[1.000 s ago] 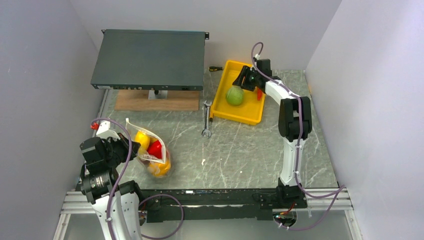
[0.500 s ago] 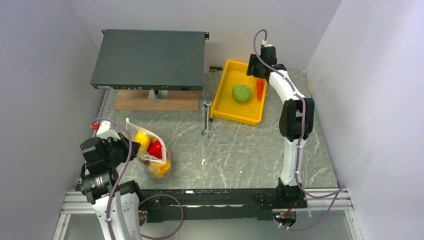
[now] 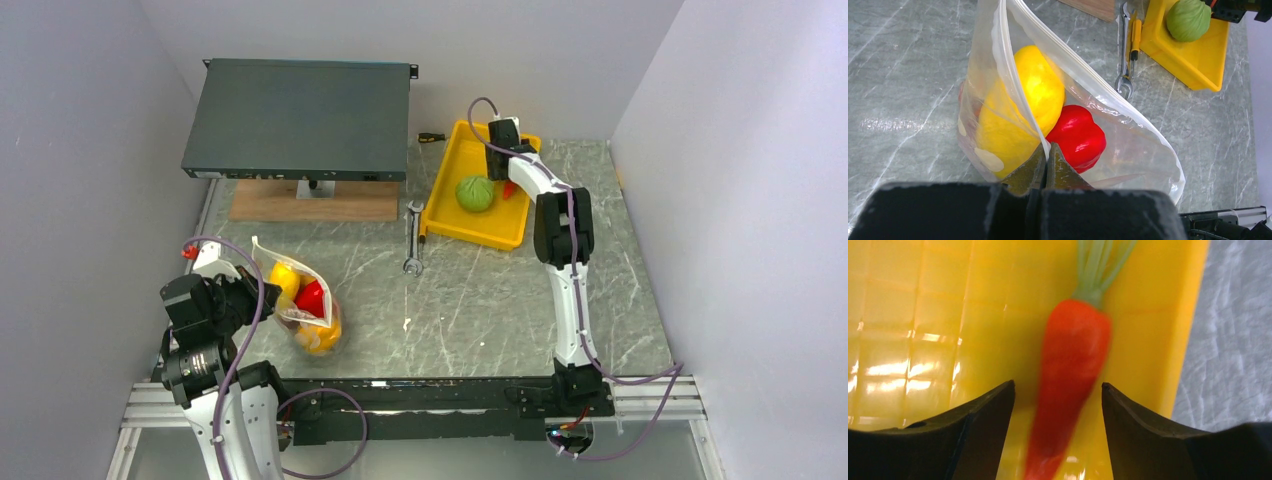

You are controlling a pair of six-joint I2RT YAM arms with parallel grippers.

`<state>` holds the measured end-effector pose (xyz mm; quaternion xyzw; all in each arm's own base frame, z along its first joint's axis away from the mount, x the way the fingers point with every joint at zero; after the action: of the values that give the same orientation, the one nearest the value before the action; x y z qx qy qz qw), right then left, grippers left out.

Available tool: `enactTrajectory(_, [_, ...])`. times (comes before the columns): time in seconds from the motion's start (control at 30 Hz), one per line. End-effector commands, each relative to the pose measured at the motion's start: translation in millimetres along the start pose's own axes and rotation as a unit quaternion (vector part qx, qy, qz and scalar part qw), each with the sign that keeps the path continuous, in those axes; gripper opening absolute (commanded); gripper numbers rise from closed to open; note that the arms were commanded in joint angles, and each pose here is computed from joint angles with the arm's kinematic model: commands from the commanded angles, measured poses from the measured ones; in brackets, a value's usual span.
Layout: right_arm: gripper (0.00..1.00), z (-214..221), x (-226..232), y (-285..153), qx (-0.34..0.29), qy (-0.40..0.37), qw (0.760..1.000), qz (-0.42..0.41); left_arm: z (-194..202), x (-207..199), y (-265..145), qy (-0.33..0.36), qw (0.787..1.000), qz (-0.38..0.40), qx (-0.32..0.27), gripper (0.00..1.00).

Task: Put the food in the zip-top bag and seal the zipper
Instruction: Pick up the fake vegetable from the bin.

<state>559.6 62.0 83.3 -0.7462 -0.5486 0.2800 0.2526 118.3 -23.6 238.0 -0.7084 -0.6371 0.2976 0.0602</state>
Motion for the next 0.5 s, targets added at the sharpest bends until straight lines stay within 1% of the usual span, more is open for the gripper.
enactTrajectory(0.0, [0.66, -1, -10, 12, -0.002, -0.017, 0.999, 0.048, -7, -3, 0, 0.012, 1.0, 0.01, -0.016, 0.0])
enactTrajectory(0.07, [0.61, 1, -8, 11, -0.003, -0.021, 0.998, 0.055, -7, -3, 0, 0.012, 1.0, 0.01, -0.015, 0.0])
enactTrajectory(0.17, [0.52, -8, -2, 3, -0.026, -0.024, 0.998, 0.048, -6, -3, 0, 0.012, 1.0, 0.011, -0.014, 0.0])
enactTrajectory(0.27, [0.36, -24, 0, -17, -0.044, -0.013, 0.998, 0.036, -6, -3, -1, 0.013, 1.0, 0.01, -0.016, 0.0])
enactTrajectory(0.37, [0.22, -43, 1, -45, -0.074, 0.013, 0.997, -0.001, -6, -3, -2, 0.013, 1.0, 0.009, -0.018, 0.0])
enactTrajectory(0.47, [0.04, -57, 3, -73, -0.097, 0.041, 0.993, -0.048, -6, -3, -1, 0.012, 1.0, 0.01, -0.015, 0.0])
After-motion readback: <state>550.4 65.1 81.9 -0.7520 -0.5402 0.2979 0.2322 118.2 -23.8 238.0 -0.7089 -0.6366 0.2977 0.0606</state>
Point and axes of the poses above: each gripper's point midway between its finger pads, its own y axis out along the fingers, its own x axis along the line the jaws close on, z = x × y, the point moved 6 cm from there along -y, back along the fingers, and after that the axes turned 9 degrees about y, right-handed, at the moved point
